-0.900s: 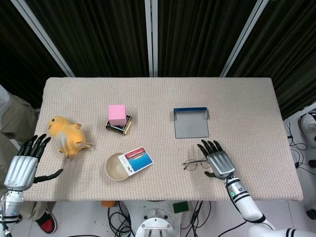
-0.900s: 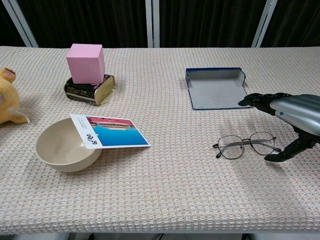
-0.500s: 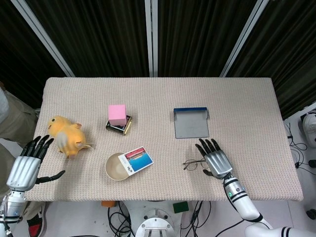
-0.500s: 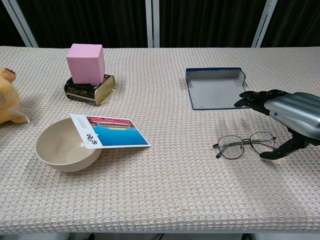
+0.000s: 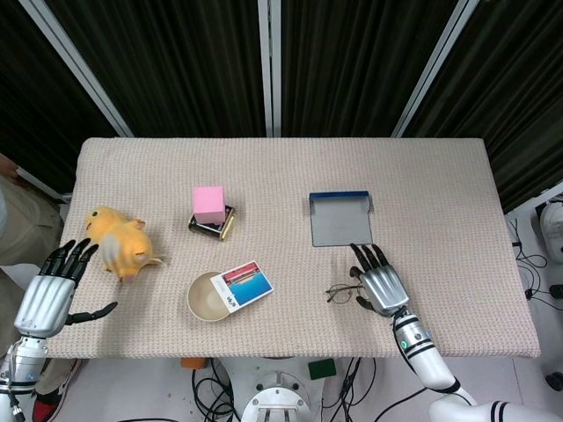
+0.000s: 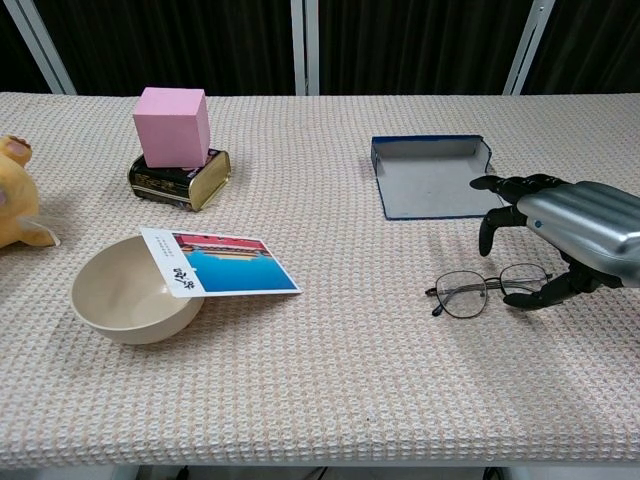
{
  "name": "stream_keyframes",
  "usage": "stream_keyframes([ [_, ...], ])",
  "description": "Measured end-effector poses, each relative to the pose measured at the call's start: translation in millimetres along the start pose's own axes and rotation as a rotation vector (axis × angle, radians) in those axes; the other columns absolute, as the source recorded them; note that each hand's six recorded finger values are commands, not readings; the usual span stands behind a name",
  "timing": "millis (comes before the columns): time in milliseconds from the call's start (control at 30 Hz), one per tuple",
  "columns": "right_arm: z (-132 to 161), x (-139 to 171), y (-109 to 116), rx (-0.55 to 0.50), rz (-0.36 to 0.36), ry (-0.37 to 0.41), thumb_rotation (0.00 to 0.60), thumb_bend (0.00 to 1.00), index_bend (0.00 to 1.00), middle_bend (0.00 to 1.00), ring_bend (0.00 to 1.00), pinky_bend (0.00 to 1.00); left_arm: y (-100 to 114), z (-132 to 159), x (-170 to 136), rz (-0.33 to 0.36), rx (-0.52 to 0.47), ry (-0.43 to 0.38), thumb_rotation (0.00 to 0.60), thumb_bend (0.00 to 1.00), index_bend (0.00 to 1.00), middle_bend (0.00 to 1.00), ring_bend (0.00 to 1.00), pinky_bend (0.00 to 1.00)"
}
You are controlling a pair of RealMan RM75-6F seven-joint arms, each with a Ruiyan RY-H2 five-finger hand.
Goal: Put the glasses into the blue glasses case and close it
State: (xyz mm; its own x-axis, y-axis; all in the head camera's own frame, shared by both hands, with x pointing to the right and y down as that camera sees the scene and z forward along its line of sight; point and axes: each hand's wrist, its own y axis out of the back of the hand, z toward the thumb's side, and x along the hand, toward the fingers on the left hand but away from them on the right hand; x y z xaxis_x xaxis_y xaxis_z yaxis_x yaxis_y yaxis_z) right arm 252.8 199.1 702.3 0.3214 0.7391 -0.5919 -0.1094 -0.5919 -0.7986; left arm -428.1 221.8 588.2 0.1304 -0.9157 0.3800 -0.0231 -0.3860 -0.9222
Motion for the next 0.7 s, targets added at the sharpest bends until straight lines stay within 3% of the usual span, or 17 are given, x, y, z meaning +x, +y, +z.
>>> stream_keyframes([
  [300, 6, -6, -2, -0.023, -0.010, -0.001, 0.600, 0.51, 0.53, 0.00, 0.00, 0.00, -1, -2, 1, 0.000, 0.008, 0.006, 0.352, 0.07, 0.08, 0.03, 0.01, 0.13],
  [700, 10, -11, -8, -0.018, -0.006, 0.002, 0.600, 0.62, 0.57, 0.01, 0.00, 0.00, -2, -4, 0, -0.010, 0.017, 0.009, 0.357, 0.07, 0.08, 0.03, 0.01, 0.13],
])
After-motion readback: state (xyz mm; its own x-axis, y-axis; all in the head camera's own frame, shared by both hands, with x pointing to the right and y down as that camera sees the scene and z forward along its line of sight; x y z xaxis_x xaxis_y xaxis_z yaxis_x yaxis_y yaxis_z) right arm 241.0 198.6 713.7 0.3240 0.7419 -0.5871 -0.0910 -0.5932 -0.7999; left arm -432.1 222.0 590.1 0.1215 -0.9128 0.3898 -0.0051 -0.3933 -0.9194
